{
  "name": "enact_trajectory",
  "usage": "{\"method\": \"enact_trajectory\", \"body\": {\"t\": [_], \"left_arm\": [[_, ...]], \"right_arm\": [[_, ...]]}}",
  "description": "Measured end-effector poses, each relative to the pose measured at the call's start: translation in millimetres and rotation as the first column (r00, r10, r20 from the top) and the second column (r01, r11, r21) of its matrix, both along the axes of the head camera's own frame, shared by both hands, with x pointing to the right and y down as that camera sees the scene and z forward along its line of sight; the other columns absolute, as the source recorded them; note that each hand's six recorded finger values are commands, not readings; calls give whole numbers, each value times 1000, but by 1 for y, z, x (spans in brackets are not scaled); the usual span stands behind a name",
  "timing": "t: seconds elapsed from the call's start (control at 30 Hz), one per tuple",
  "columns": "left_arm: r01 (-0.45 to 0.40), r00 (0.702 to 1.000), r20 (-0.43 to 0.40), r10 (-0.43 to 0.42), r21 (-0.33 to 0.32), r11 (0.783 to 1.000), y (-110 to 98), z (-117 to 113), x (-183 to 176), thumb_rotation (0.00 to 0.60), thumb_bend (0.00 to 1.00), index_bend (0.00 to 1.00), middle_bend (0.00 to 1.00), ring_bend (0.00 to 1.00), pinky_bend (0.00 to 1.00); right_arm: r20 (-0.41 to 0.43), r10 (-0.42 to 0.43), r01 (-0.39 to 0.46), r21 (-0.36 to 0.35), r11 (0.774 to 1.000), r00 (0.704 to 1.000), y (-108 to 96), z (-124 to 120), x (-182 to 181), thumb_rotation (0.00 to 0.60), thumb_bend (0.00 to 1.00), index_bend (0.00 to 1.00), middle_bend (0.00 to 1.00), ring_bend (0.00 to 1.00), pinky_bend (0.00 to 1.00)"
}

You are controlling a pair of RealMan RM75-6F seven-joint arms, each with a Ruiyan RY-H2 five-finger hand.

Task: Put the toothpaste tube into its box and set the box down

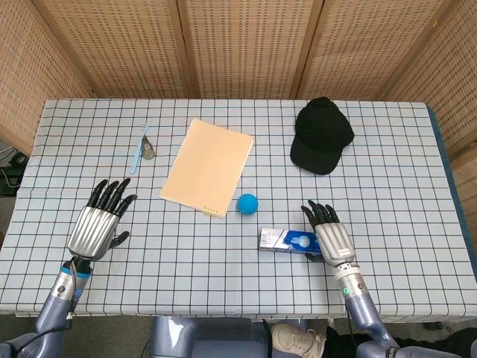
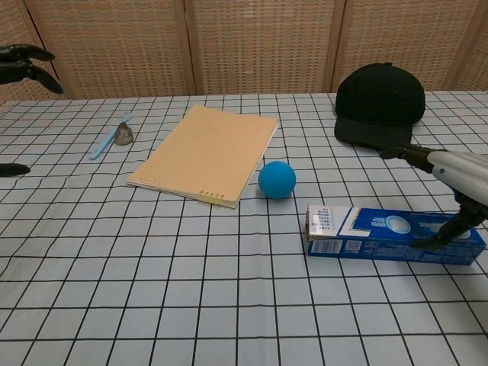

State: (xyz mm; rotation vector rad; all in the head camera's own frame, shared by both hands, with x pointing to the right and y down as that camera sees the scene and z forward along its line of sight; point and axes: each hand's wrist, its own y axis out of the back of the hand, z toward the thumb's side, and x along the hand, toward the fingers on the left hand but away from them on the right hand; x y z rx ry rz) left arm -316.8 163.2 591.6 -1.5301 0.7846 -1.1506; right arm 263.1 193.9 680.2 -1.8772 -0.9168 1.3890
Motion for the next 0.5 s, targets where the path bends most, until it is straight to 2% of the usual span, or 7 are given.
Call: {"method": "enact_trajectory", "body": {"t": [0.3, 0.5], "left_arm": [[80, 997, 8, -79, -110, 991, 43, -2, -25, 600, 53, 155, 2, 38, 2], [130, 991, 16, -129, -165, 978, 75, 1, -45, 600, 48, 143, 0, 10, 0]], "right_arm": [[-129, -88, 105, 124, 987, 988, 18, -36, 35, 600, 141, 72, 0, 0, 0], [-190, -84, 120, 187, 975, 978, 40, -58, 76, 600, 141, 72, 0, 0, 0]]}}
